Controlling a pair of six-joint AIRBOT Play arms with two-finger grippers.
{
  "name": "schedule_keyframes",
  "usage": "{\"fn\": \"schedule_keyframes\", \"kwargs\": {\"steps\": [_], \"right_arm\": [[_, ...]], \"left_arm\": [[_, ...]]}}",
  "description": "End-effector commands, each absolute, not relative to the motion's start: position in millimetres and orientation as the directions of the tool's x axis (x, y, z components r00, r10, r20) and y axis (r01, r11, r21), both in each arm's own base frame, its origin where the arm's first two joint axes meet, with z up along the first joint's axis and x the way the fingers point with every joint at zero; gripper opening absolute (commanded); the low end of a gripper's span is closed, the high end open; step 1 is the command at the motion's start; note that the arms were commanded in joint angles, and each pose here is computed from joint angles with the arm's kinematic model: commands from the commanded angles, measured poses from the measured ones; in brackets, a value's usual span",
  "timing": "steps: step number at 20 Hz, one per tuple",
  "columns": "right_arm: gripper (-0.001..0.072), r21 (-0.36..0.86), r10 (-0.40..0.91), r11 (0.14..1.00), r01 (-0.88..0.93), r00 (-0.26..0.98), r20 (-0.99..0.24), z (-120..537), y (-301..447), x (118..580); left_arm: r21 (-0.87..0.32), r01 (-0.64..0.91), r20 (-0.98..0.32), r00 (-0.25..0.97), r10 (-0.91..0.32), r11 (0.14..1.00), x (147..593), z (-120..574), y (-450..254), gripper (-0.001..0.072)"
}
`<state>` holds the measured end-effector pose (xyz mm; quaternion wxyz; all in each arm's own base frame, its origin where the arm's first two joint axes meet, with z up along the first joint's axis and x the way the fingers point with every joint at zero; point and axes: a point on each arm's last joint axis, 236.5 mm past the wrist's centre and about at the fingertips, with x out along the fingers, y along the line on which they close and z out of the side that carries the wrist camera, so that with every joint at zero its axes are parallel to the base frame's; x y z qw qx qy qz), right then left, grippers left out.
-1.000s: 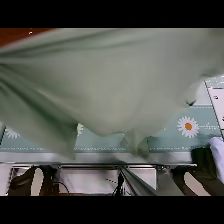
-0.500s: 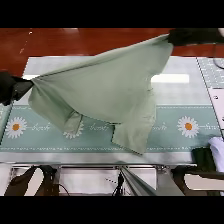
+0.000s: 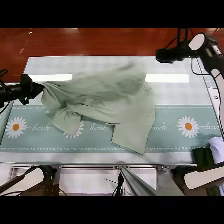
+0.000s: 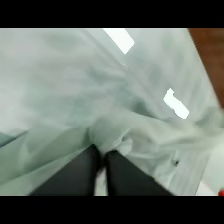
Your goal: Fold the shirts.
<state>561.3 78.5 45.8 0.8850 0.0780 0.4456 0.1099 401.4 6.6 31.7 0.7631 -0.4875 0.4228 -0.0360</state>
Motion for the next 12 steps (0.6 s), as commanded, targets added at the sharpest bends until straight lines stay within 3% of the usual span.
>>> {"fn": "schedule_keyframes", "kwargs": {"steps": [1, 2, 4, 6, 7, 8, 9, 10, 12], "right_arm": [[0.0362, 0.284, 0.309, 0.950, -0.131, 0.537, -0.785, 47.3, 87.7, 549.2], [0.0362, 0.270, 0.308, 0.951, -0.150, 0.545, -0.780, 60.7, 83.1, 544.2], [0.0361, 0.217, 0.277, 0.961, -0.174, 0.550, -0.788, 88.0, 63.3, 526.5], [0.0361, 0.094, 0.166, 0.983, -0.161, 0.523, -0.836, 103.7, 24.6, 500.0], [0.0361, 0.023, 0.089, 0.990, -0.139, 0.489, -0.868, 105.3, 1.1, 484.1], [0.0361, -0.042, 0.012, 0.993, -0.114, 0.432, -0.902, 102.7, -23.3, 465.6], [0.0361, -0.068, -0.030, 0.994, -0.089, 0.371, -0.928, 97.8, -40.7, 448.9], [0.0361, -0.041, -0.018, 0.997, -0.060, 0.338, -0.941, 92.7, -47.5, 439.6], [0.0368, 0.067, 0.070, 0.998, -0.020, 0.267, -0.961, 72.3, -43.7, 423.0]], "left_arm": [[-0.835, -0.325, -0.543, 0.613, -0.573, 0.444, 406.9, 27.9, -12.2, 0.0342], [-0.840, -0.285, -0.531, 0.603, -0.596, 0.461, 404.1, 35.9, -13.9, 0.0398], [-0.848, -0.205, -0.509, 0.569, -0.646, 0.488, 393.8, 56.6, -9.7, 0.0411], [-0.802, -0.220, -0.577, 0.523, -0.627, 0.555, 375.4, 58.2, 14.8, 0.0412], [-0.745, -0.263, -0.653, 0.479, -0.587, 0.613, 359.4, 48.5, 33.1, 0.0491], [-0.656, -0.352, -0.750, 0.405, -0.523, 0.668, 334.8, 31.9, 55.4, 0.0640], [-0.561, -0.441, -0.827, 0.324, -0.458, 0.701, 309.6, 16.4, 73.9, 0.0679], [-0.478, -0.516, -0.878, 0.257, -0.404, 0.711, 287.4, 4.6, 86.1, 0.0678], [-0.455, -0.540, -0.887, 0.212, -0.409, 0.707, 263.0, -7.6, 73.5, 0.0674]]}}
